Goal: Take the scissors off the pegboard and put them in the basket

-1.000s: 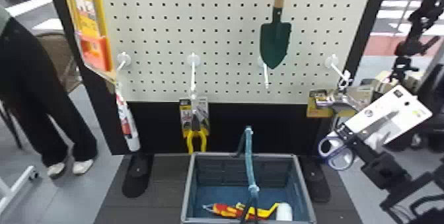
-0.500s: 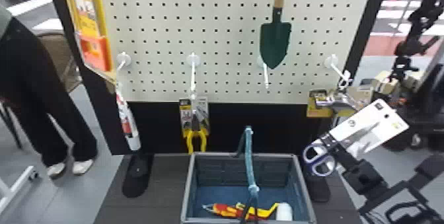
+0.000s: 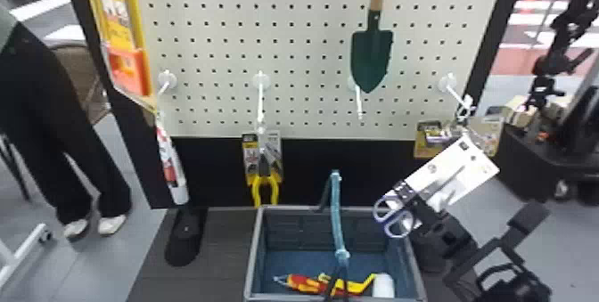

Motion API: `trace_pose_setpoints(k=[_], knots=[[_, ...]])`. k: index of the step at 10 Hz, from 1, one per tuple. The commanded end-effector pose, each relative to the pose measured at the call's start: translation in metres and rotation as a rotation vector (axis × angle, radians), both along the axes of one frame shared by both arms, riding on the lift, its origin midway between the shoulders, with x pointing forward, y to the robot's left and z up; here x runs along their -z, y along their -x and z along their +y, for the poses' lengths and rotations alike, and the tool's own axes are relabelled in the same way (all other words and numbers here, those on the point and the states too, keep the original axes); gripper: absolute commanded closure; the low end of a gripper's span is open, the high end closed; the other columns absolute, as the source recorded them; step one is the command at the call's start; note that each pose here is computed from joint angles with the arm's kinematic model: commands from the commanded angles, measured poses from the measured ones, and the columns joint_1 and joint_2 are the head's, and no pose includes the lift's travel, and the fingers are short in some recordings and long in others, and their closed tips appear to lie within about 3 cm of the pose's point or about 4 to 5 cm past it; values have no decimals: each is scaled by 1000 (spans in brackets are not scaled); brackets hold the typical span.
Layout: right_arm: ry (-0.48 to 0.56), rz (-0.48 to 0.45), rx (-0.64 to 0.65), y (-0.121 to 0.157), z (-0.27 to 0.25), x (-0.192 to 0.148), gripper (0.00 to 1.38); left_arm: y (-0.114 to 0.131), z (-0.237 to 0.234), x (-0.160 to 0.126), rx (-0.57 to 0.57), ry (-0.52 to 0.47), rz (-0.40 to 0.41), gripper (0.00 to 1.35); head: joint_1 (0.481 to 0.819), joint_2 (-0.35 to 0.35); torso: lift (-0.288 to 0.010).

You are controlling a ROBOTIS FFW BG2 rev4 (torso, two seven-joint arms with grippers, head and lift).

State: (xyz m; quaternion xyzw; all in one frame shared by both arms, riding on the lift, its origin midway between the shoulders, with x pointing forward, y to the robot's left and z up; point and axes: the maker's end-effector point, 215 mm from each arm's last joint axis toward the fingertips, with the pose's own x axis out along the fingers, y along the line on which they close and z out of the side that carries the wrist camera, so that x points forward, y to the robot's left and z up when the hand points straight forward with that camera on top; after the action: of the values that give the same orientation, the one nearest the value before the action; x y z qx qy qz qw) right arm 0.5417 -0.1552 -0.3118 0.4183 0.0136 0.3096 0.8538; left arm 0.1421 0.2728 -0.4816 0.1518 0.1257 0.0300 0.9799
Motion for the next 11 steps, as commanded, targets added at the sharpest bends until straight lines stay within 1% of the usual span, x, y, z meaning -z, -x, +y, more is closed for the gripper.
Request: trace_pose_setpoints(k=[1,7,11], knots=[[-12,10,-34,0,19,5,1248,-2,1,0,-1,0,-3,101,549,0,-100],[-43,68,-132,9,68,31,1248,-5,0,0,3,1,-12,101,549,0,-100],[-47,84,-188,14,94,36,1248,-6,1,1,1,1,-13,101,549,0,-100]])
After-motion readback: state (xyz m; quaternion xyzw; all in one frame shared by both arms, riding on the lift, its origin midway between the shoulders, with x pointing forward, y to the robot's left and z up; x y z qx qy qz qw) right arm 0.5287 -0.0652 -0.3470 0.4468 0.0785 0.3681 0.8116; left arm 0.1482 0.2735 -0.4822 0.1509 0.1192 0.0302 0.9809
